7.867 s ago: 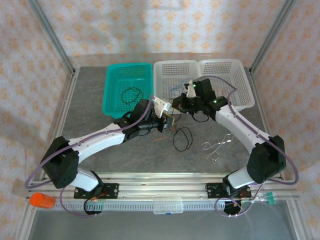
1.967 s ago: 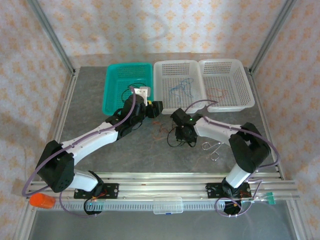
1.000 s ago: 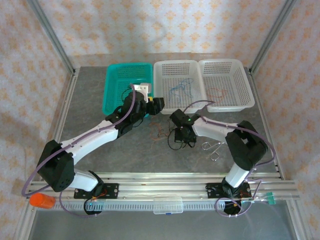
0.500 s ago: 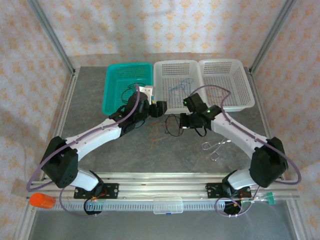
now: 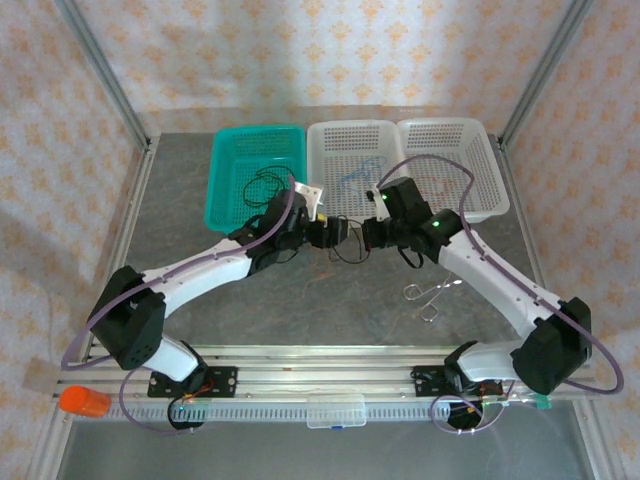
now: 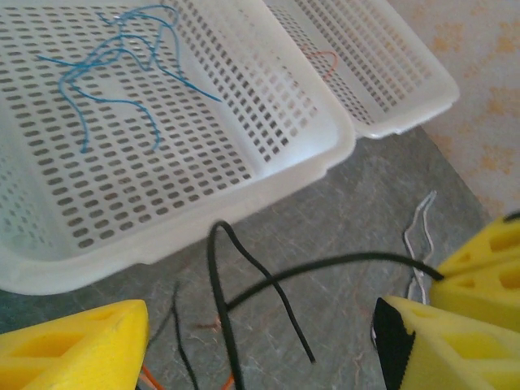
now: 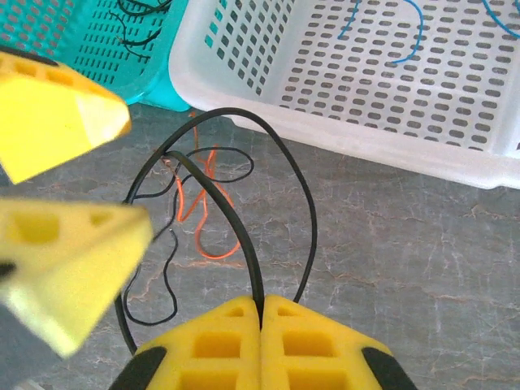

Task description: Untangle the cables

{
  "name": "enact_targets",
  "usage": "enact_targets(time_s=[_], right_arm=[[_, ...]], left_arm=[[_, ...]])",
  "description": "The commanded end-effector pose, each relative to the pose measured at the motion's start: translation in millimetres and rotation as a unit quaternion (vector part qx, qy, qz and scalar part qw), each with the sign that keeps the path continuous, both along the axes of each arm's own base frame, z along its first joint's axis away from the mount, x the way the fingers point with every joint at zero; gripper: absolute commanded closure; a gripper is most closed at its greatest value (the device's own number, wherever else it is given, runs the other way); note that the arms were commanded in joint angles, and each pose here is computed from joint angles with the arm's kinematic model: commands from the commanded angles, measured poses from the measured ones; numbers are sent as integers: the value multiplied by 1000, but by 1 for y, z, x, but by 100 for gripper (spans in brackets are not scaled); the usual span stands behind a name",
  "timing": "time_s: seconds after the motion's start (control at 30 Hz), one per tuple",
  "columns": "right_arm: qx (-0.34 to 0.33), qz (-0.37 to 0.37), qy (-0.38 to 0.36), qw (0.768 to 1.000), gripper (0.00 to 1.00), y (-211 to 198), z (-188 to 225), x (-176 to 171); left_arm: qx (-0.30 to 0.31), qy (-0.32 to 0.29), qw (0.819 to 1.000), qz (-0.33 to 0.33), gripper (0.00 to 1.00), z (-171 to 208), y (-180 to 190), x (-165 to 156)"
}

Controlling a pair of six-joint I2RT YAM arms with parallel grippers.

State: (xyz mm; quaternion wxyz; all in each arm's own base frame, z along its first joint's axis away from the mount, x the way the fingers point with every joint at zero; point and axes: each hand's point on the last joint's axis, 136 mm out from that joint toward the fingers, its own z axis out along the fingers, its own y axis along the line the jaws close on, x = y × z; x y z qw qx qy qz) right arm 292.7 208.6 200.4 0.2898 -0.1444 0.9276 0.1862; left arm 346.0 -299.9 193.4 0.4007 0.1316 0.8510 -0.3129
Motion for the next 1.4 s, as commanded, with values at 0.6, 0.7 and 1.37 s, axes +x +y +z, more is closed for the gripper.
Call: enact_targets(time_s=[0.6,0.7,1.37], right_arm=[[4,101,-62,993,100,-7,61,-38],[-12,110,-64,992,100,-13,67,-43],[58,-32,-179,982,100,-37,154,-16]], left_arm=[[39,12,999,12,37,-28,-5,0],[30,14,999,9,37,-26,-7,-2],[-19,2,1000,14,36,-20,-3,-13]])
